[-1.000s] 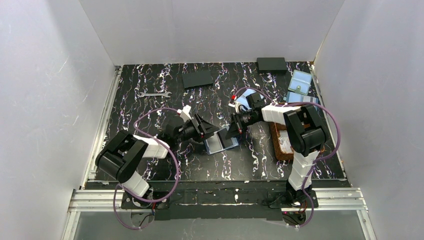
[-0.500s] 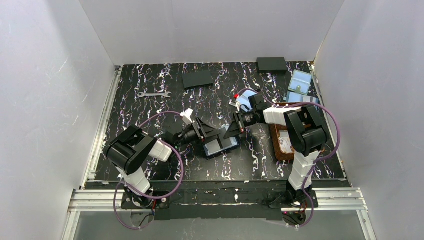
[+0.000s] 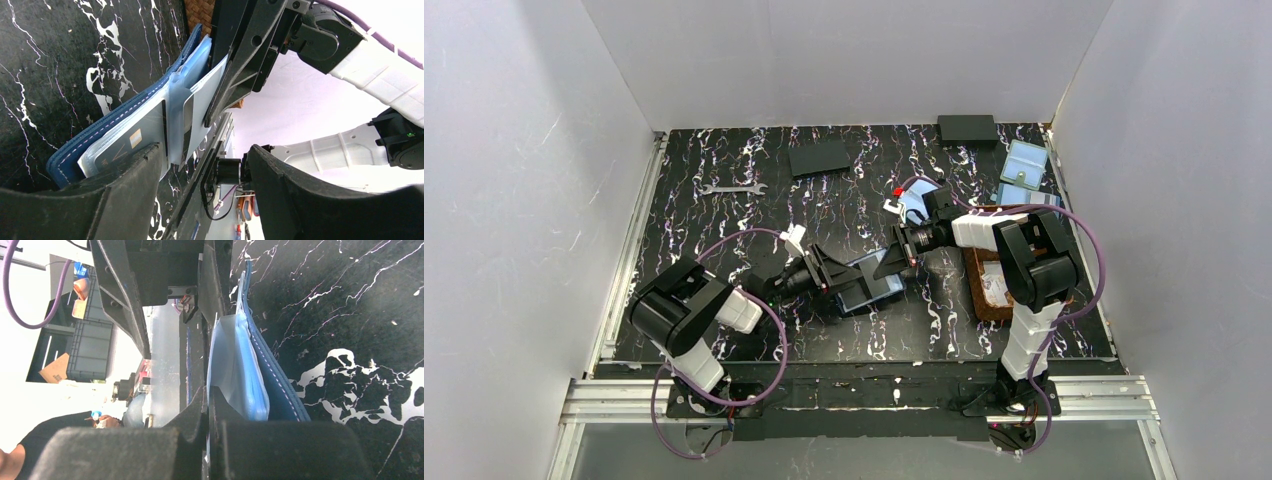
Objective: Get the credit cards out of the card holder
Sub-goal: Remove the credit card from the card holder.
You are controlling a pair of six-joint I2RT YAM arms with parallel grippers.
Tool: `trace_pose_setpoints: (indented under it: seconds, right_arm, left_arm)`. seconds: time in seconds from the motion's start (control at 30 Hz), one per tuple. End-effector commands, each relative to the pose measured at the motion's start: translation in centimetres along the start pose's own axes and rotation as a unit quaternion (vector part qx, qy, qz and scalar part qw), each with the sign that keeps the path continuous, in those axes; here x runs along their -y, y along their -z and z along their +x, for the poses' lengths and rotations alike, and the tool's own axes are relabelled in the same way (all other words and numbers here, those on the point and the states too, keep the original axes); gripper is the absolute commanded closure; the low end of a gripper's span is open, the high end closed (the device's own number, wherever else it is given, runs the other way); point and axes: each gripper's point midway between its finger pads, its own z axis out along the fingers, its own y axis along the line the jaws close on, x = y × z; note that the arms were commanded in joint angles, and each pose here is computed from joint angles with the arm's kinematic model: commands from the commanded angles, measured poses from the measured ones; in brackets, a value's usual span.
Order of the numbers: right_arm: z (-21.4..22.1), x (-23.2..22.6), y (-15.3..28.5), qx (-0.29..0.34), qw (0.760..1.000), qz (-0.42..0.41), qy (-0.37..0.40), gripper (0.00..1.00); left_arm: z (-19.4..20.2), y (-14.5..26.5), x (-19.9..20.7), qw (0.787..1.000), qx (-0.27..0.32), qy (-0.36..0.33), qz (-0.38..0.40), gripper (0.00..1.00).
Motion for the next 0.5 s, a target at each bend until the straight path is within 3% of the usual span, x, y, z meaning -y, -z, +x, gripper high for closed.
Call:
trace_pose_setpoints:
  seconds: [0.0,0.3,0.47]
  right_arm:
    - [-0.8,-3.2,0.4,0.000,0.998,-0.054,0.043,0.99]
    - [-0.6,-3.6,0.4,-0.004,0.996,-0.077,0.035,0.99]
    - [-0.3,-3.9,0.1,-0.010,0.996,-0.089,0.031,0.99]
  left_arm:
    - [0.0,0.2,0.7,1.000,0.003,-0.027,0.009,0.37]
    - [0.2,-0.8,2.1,0.999,-0.011,-0.041,0.029,0.43]
    - [0.2,-1.1,2.3,0.998,-0.013,-0.044,0.034,0.53]
